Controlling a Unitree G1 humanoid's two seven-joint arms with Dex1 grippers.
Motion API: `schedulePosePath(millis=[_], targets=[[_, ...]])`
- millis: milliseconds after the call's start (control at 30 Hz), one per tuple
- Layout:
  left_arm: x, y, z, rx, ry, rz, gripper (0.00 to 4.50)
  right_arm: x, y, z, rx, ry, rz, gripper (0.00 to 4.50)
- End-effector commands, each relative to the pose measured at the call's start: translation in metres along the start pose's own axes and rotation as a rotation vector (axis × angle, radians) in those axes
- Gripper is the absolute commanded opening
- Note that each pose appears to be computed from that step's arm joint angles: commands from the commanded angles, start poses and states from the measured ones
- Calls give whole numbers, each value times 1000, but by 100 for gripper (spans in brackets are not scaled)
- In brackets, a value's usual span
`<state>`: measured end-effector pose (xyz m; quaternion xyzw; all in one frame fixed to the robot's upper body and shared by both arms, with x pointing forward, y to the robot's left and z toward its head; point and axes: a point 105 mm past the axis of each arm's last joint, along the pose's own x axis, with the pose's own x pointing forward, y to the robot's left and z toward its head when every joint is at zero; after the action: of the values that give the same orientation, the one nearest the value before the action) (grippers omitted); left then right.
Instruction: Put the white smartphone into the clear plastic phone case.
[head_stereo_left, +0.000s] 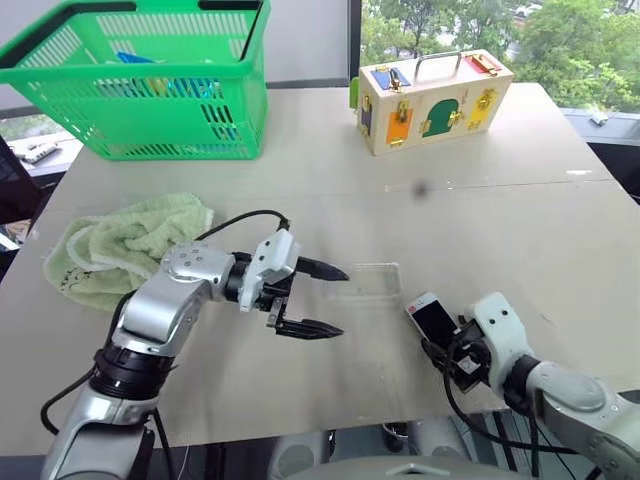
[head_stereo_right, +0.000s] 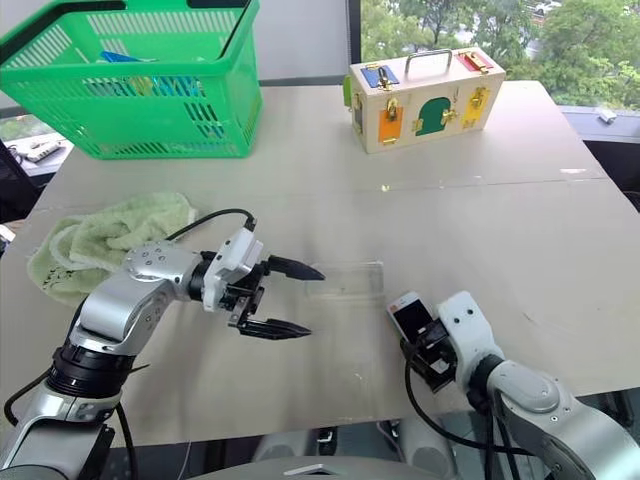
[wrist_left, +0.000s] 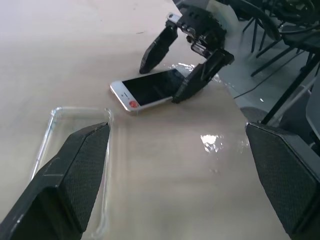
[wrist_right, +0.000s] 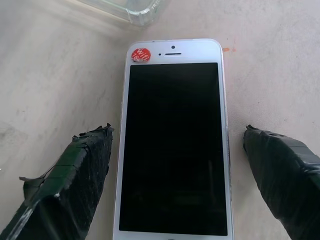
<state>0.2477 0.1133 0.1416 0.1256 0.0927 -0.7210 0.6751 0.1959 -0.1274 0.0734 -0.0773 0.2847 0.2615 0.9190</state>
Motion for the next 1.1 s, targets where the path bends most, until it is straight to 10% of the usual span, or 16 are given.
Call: schedulePosePath(millis=[33, 100, 267, 733, 1100], targets=[[-1, -2, 7, 39, -17, 7, 446, 4, 4, -20, 17, 91, 30, 450], [1, -2, 8, 38, -23, 22, 446, 5, 2, -26, 22, 122, 32, 450], [6, -2, 8, 34, -32, 54, 450, -1, -19, -27, -21, 142, 22, 289], [-3, 4, -6, 13, -57, 200, 450, -19, -107, 80, -600, -13, 307, 288], [-18, 6, -14, 14, -86, 351, 450, 31, -51, 139, -813, -84, 503, 288]])
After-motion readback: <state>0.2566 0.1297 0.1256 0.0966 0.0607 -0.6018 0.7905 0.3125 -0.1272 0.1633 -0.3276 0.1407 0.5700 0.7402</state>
